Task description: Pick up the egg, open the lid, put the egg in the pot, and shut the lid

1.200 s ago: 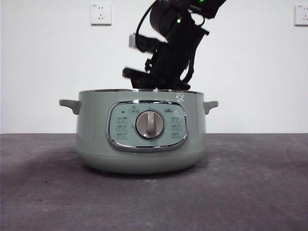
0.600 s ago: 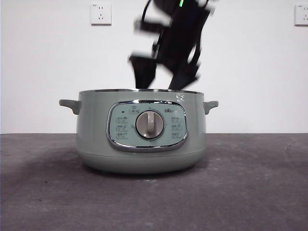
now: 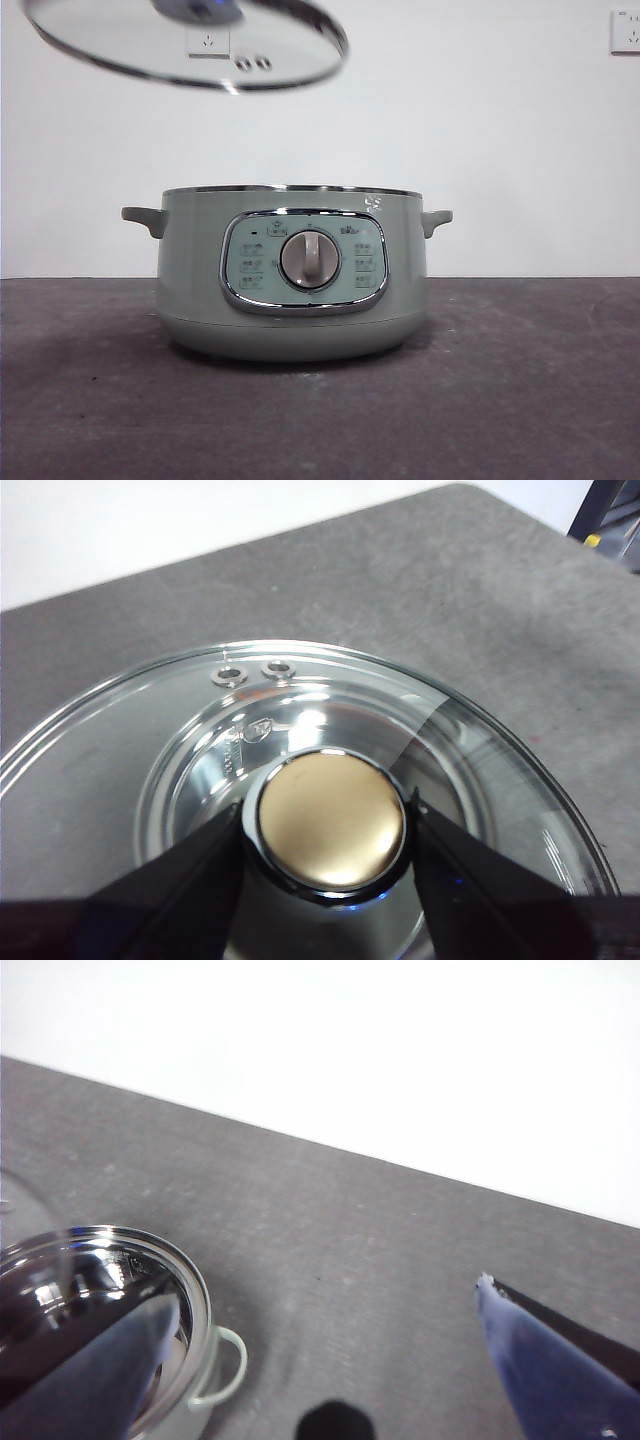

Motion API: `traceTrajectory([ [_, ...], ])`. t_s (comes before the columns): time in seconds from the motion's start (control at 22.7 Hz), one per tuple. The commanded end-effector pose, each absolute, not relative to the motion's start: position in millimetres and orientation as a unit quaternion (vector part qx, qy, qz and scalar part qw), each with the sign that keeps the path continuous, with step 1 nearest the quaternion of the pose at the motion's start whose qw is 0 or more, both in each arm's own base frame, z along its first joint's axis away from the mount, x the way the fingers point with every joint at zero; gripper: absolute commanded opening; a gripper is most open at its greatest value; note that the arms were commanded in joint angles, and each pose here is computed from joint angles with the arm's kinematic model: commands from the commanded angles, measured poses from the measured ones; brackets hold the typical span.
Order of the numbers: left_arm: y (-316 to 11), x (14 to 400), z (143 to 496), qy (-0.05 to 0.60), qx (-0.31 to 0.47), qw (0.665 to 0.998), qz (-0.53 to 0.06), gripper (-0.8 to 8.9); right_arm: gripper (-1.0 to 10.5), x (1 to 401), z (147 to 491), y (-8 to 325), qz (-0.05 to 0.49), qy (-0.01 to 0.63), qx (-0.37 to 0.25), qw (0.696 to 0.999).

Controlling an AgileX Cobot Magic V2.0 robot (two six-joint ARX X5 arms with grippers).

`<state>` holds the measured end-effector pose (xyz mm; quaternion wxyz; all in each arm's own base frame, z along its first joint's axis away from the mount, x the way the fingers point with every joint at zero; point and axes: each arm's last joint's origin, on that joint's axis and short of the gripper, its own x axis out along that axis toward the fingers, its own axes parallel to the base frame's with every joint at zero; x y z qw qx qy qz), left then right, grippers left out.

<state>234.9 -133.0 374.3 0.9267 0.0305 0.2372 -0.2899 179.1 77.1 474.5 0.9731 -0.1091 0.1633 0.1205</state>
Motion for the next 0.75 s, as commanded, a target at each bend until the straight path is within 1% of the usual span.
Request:
traceTrajectory([
  [0.04,-145.0,253.7,367.1,0.219,0.029,0.925,-0.309,-0.08,5.0,163.8,476.7,70.0,0.12,0.165,-0.103,0.973],
  [0.31,-168.0,285.6,338.2,0.224,0.03,0.92,-0.321,-0.08,5.0,137.9,479.6,58.0,0.121,0.169,-0.104,0.973],
  [0.75,-185.4,306.0,313.0,0.23,0.031,0.916,-0.326,-0.08,5.0,125.3,480.3,52.1,0.121,0.172,-0.105,0.972],
])
